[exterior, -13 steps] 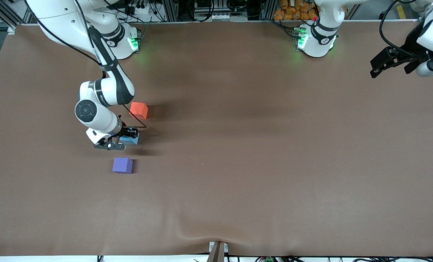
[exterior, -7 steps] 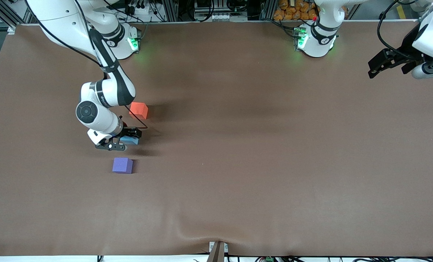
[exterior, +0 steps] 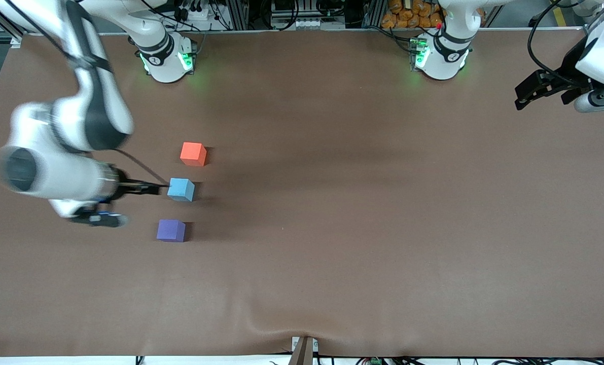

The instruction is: Place blue block between orange and purple blocks

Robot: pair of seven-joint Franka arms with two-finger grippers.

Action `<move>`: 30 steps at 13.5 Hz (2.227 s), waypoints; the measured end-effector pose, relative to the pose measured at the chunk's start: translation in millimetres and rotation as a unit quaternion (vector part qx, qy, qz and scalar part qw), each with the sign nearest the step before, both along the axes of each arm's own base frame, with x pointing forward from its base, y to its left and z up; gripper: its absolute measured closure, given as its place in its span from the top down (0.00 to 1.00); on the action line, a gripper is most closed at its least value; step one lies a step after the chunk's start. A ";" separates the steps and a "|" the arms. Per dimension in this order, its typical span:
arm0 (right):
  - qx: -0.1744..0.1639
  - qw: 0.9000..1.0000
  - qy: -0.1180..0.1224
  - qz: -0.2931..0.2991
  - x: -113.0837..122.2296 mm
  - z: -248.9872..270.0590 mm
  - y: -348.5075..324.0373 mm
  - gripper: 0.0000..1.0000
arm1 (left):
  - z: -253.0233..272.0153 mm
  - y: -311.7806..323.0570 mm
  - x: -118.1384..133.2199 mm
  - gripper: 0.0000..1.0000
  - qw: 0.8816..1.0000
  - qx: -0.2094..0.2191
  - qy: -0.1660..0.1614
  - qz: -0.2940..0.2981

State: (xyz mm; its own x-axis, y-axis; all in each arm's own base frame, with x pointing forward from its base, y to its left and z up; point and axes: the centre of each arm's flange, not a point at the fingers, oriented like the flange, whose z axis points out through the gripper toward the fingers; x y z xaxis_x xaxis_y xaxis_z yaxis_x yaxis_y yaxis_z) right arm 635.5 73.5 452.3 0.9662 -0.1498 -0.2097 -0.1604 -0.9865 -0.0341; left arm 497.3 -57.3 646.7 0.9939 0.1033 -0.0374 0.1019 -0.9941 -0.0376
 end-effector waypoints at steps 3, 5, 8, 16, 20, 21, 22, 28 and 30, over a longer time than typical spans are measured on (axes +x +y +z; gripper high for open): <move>0.022 0.999 -0.025 -0.006 7.3 81.4 -62.6 1.00 | 0.1 2.1 -0.1 1.00 1.000 0.000 0.000 0.000; 0.023 0.999 -0.027 -0.004 0.8 118.4 -84.4 1.00 | 0.1 2.0 -0.2 1.00 1.000 0.000 0.000 0.000; 0.008 1.000 -0.003 -0.001 -19.3 152.1 -91.6 1.00 | 0.6 2.1 -0.4 1.00 1.000 0.000 -0.001 0.000; -0.011 0.996 -0.090 -0.013 -118.3 221.9 -118.3 1.00 | 4.2 1.9 -2.4 1.00 1.000 0.000 -0.004 0.000; -0.025 0.996 -0.089 0.004 -118.4 206.6 -109.2 1.00 | 11.8 4.0 -2.6 1.00 1.000 0.000 -0.011 0.002; -0.032 0.995 -0.091 0.014 -115.2 204.5 -100.2 1.00 | 12.7 4.5 -2.6 1.00 1.000 0.000 -0.011 0.003; -0.036 0.995 -0.091 0.022 -112.9 202.9 -92.5 1.00 | 13.0 4.9 -2.6 1.00 1.000 -0.001 -0.012 0.003; -0.041 0.993 -0.108 0.022 -108.4 218.6 -92.7 1.00 | 14.8 5.2 -2.6 1.00 1.000 -0.001 -0.014 0.003; -0.041 0.993 -0.108 0.023 -106.3 217.9 -91.0 1.00 | 14.8 5.3 -2.6 1.00 1.000 -0.001 -0.013 0.004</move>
